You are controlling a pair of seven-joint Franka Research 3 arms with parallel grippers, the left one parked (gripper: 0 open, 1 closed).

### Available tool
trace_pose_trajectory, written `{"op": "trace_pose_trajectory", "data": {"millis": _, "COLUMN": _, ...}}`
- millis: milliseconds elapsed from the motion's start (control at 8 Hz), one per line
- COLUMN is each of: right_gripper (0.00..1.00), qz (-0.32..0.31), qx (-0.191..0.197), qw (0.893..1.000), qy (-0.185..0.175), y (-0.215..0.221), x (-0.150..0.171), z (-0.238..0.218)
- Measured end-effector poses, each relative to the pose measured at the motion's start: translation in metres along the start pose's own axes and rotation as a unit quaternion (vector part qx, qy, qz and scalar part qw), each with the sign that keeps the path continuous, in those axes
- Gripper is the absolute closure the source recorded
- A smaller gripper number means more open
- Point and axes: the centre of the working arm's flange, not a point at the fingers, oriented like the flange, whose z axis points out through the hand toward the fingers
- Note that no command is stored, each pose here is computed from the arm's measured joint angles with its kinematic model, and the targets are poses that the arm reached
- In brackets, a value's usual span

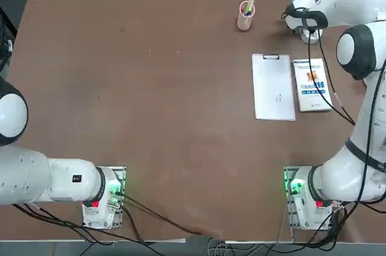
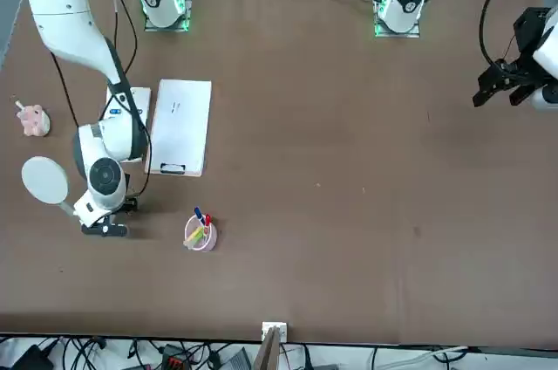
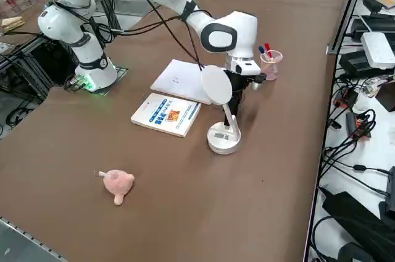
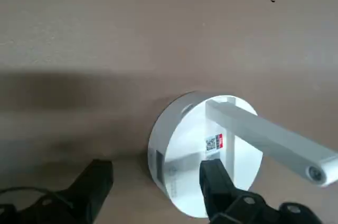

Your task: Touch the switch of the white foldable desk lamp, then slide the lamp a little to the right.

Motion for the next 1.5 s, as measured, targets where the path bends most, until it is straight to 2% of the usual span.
{"op": "trace_pose_trajectory", "data": {"millis": 875, "right_gripper": 0.0, "qz": 0.024, "qx": 0.043, "qw": 0.999, "qy": -0.019, "y": 0.0012, "x": -0.0012, "z": 0.0034}}
{"op": "trace_pose_trajectory", "data": {"millis": 1500, "right_gripper": 0.0, "qz": 0.032, "qx": 0.053, "qw": 0.998, "qy": -0.028, "y": -0.0007, "x": -0.0029, "z": 0.0099}}
